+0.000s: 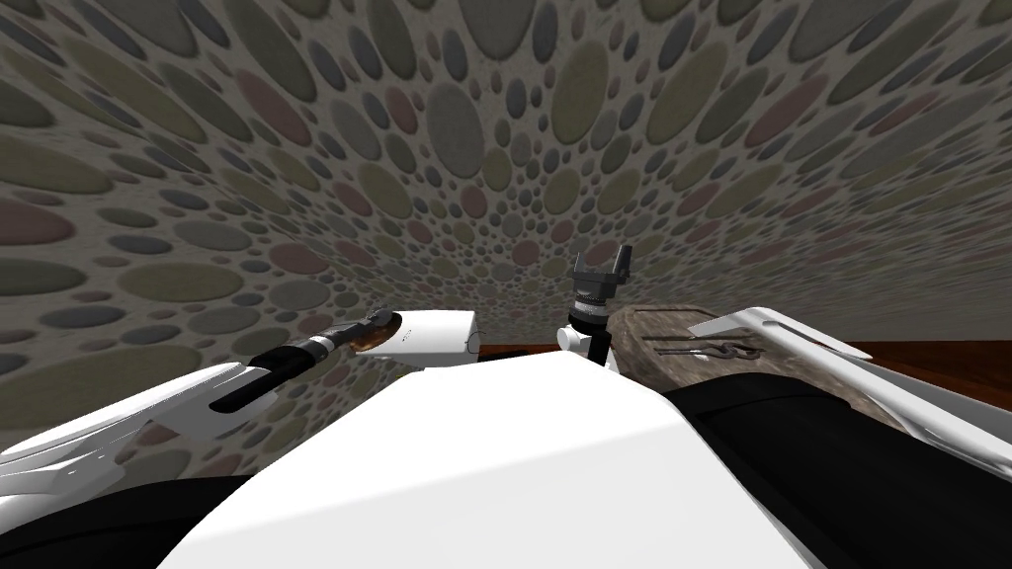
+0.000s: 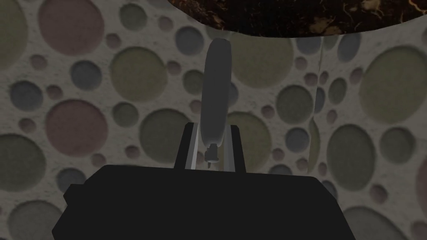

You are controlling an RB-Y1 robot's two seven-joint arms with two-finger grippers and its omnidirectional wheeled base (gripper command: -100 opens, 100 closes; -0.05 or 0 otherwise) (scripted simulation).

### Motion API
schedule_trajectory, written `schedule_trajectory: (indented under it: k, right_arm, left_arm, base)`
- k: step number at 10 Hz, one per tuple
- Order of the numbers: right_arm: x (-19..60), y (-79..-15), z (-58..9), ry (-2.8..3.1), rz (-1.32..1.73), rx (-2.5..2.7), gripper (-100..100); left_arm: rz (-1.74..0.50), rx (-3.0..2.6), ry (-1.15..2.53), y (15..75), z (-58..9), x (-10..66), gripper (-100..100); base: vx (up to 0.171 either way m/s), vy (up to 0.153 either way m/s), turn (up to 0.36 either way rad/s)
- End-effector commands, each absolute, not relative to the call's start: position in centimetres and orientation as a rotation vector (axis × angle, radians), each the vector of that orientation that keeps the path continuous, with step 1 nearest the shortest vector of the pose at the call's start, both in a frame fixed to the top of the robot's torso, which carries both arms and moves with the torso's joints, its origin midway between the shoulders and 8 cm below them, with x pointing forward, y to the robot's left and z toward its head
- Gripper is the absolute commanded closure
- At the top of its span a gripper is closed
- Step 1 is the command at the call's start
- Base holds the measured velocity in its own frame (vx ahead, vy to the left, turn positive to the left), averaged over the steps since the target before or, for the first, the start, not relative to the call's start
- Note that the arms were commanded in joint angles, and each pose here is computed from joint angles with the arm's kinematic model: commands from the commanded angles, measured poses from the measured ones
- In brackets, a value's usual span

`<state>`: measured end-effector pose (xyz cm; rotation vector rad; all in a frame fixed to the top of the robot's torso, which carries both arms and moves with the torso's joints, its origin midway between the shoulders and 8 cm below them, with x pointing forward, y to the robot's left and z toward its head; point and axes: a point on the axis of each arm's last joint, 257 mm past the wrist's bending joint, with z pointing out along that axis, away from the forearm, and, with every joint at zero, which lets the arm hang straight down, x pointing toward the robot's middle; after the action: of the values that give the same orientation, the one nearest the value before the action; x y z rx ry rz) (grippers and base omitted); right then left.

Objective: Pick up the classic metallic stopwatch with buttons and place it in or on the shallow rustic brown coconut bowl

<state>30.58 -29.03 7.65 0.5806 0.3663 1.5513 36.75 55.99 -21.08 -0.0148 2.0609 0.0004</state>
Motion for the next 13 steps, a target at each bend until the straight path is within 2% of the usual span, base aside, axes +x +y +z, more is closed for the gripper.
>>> schedule_trajectory:
  k: [1,11,13]
  right_arm:
    - [30.6,-29.0,7.7,0.366,1.551,0.581,0]
    - [30.6,-29.0,7.7,0.366,1.551,0.581,0]
    - [30.6,-29.0,7.7,0.366,1.551,0.581,0]
  left_arm:
    - [0.015,-0.009,2.109,56.3,-23.3,34.8,100]
    - [0.026,-0.004,2.141,56.5,-24.5,33.6,100]
    - [0.025,-0.004,2.106,57.1,-22.7,34.2,100]
  base:
    - [0.009,0.001,0.028]
    - [0.001,0.000,0.005]
    - [-0.003,-0.006,-0.069]
